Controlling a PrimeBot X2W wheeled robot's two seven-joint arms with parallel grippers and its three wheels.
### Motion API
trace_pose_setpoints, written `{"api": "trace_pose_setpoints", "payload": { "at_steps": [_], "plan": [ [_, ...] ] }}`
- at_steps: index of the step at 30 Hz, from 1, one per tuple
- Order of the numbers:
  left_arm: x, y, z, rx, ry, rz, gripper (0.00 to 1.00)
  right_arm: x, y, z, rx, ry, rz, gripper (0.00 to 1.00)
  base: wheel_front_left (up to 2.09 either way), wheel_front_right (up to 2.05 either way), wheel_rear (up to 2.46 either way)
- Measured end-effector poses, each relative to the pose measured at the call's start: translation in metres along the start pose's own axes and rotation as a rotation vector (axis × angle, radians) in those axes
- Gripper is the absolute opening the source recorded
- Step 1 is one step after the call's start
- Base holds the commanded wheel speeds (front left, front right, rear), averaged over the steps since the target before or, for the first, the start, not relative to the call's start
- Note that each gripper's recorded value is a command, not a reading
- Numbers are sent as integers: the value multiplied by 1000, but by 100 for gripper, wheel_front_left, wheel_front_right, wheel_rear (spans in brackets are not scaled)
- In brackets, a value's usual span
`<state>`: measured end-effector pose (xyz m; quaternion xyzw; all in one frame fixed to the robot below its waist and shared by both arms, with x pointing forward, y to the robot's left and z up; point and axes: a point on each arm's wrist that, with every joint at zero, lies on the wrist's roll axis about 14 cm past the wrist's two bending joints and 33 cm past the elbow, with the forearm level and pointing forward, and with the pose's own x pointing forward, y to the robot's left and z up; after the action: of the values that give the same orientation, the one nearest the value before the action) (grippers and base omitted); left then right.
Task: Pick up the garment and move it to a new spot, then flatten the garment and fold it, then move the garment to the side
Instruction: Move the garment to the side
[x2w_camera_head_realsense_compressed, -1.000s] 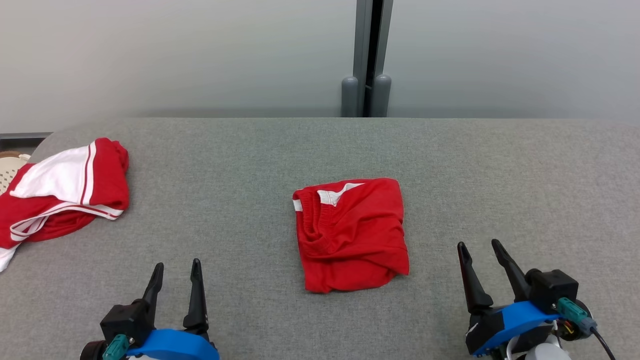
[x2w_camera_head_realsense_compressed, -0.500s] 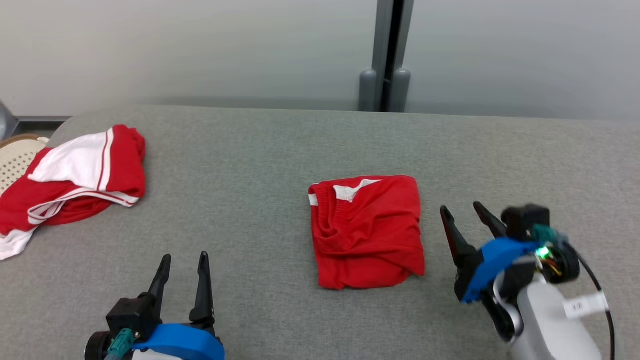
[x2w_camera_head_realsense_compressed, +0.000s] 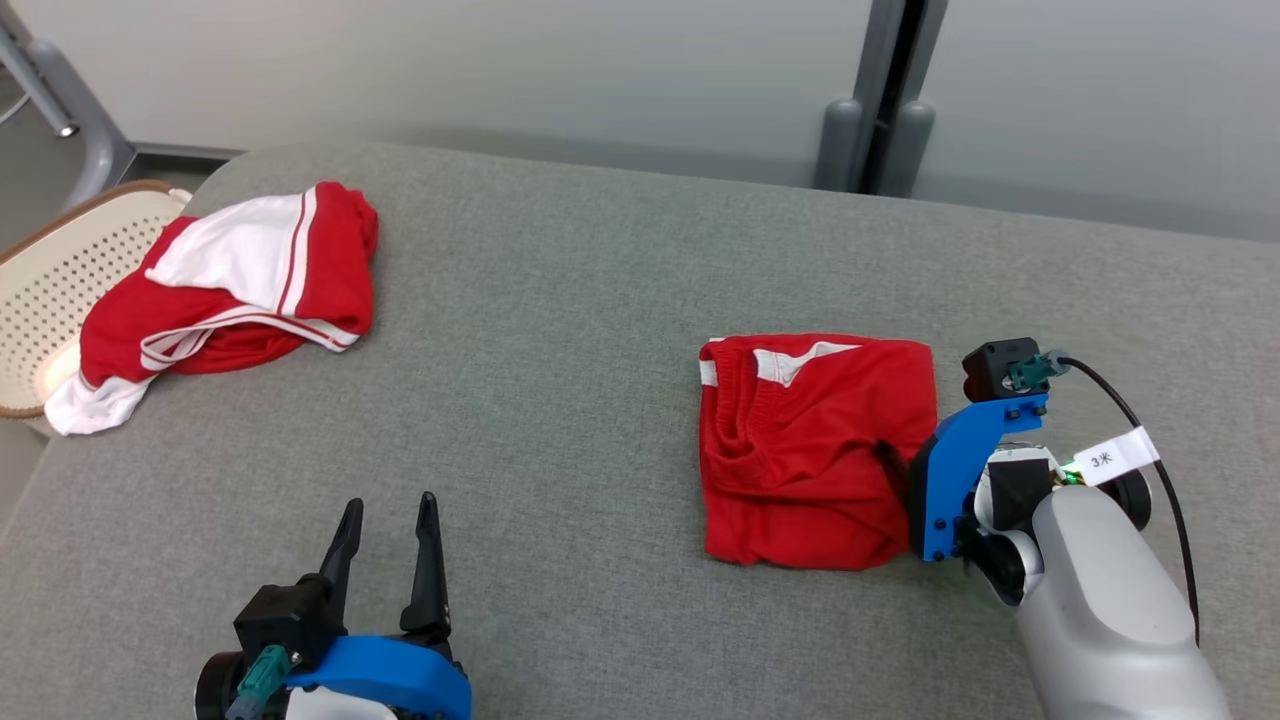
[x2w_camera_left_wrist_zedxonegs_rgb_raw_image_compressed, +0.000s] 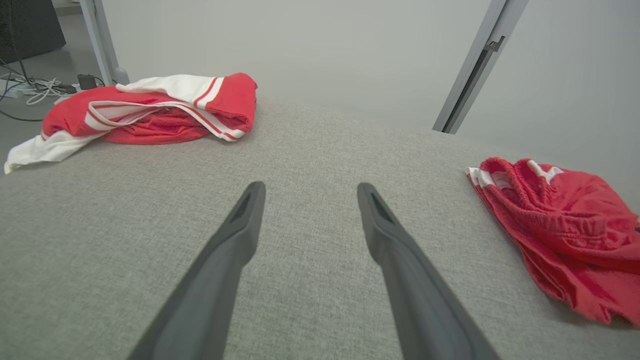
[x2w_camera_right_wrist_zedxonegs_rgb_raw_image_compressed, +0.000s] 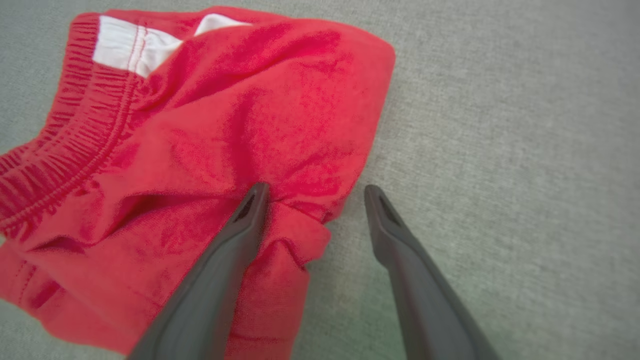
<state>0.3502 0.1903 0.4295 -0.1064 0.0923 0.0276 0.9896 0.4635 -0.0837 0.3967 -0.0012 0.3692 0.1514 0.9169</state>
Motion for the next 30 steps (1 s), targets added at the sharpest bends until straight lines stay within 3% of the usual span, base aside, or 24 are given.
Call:
{"api": "trace_pose_setpoints", "payload": {
  "at_steps": [3, 4, 5, 6, 8, 9, 17, 25, 30],
  "plan": [
    [0, 4, -4, -4, 10, 15, 100, 9, 6, -8, 10, 48, 19, 100, 0, 0, 0],
    [0, 5, -4, -3, 13, 20, 100, 11, 7, -10, 13, 54, 23, 93, 0, 0, 0],
    [0, 6, -5, -2, 15, 23, 100, 13, 8, -10, 9, 55, 26, 71, 0, 0, 0],
    [1, 7, -6, 0, 17, 25, 100, 14, 7, -9, 13, 45, 26, 62, 0, 0, 0],
    [4, 6, -7, 2, 21, 20, 100, 16, 7, -5, 16, 21, 27, 17, 0, 0, 0],
    [6, 4, -7, 7, 22, 12, 100, 17, 5, -2, 21, 5, 25, 0, 0, 0, 0],
    [40, -30, -13, 23, 40, -103, 100, 11, -41, 8, 53, -97, -73, 0, 0, 0, 0],
    [91, -106, -37, 53, 84, -350, 100, -29, -151, -12, 112, -139, -323, 0, 0, 0, 0],
    [112, -157, -49, 64, 105, -505, 100, -61, -199, -34, 168, -151, -455, 0, 0, 0, 0]
  ]
}}
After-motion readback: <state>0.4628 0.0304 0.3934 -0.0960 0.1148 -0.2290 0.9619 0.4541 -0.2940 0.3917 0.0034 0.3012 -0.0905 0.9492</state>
